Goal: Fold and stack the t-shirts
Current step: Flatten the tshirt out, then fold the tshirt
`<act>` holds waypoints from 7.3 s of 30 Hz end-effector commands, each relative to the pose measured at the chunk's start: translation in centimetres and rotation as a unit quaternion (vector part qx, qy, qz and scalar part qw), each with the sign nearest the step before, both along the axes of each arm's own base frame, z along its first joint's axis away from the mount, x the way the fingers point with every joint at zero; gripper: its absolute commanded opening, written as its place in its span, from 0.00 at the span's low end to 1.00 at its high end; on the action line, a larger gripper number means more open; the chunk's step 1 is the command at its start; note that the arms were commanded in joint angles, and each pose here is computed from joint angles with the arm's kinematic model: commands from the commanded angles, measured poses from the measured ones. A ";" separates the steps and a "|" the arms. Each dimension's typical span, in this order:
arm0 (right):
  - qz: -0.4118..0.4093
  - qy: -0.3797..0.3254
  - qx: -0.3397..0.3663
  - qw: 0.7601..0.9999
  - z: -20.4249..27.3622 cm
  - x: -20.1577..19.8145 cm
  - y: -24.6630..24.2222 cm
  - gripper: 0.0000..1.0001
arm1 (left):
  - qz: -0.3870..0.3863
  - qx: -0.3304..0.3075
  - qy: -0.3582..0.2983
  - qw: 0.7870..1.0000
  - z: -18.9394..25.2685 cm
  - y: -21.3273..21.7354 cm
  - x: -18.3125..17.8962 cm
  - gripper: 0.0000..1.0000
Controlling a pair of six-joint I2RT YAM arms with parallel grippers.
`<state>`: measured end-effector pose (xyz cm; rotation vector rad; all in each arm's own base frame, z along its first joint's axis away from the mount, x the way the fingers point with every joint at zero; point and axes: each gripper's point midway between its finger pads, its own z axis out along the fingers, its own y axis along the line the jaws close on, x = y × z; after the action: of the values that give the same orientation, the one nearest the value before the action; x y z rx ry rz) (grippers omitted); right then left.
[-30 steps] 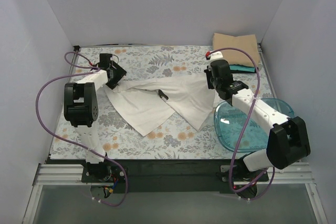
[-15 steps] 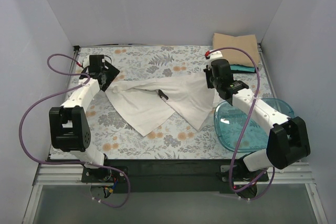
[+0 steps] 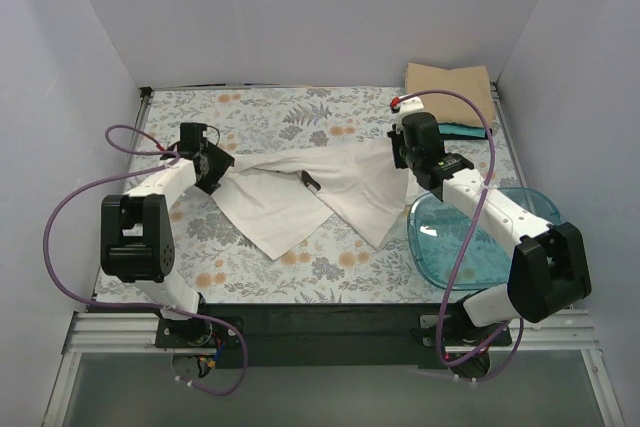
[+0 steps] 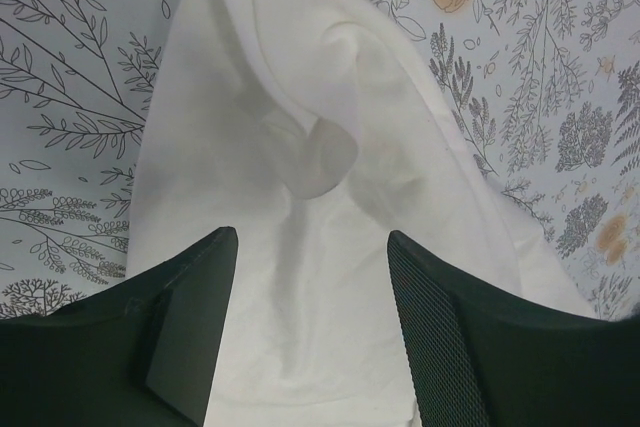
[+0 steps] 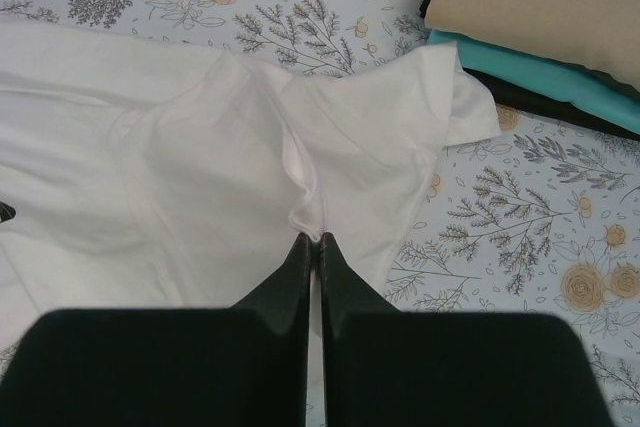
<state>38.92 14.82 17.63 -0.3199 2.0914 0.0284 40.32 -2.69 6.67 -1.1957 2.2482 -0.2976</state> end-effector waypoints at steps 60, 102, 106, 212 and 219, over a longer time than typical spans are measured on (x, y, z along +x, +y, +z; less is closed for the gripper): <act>-0.023 -0.225 0.020 0.974 19.3 -0.4 -3.1 0.01 | 0.131 0.096 -0.327 0.931 29.3 6.3 0.5 0.00; 0.074 -0.448 0.033 0.890 39.2 -6.0 -2.7 0.01 | 0.264 0.214 -0.509 0.791 46.0 12.3 -12.2 0.00; 0.058 -0.364 -0.025 0.929 30.0 4.6 0.5 0.01 | 0.244 0.241 -0.416 0.842 35.5 12.4 -3.1 0.00; 0.099 -0.049 0.205 0.972 0.6 -10.5 4.1 0.98 | 0.409 0.090 0.014 0.908 0.6 14.6 -18.9 0.94; 0.088 -0.048 0.192 0.976 -0.2 -10.4 3.5 0.98 | 0.432 0.006 0.116 0.894 -5.3 15.9 -21.3 0.90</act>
<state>27.90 18.32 16.87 -0.2822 1.9391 0.5177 19.97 12.55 3.24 -2.0361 1.6495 0.2703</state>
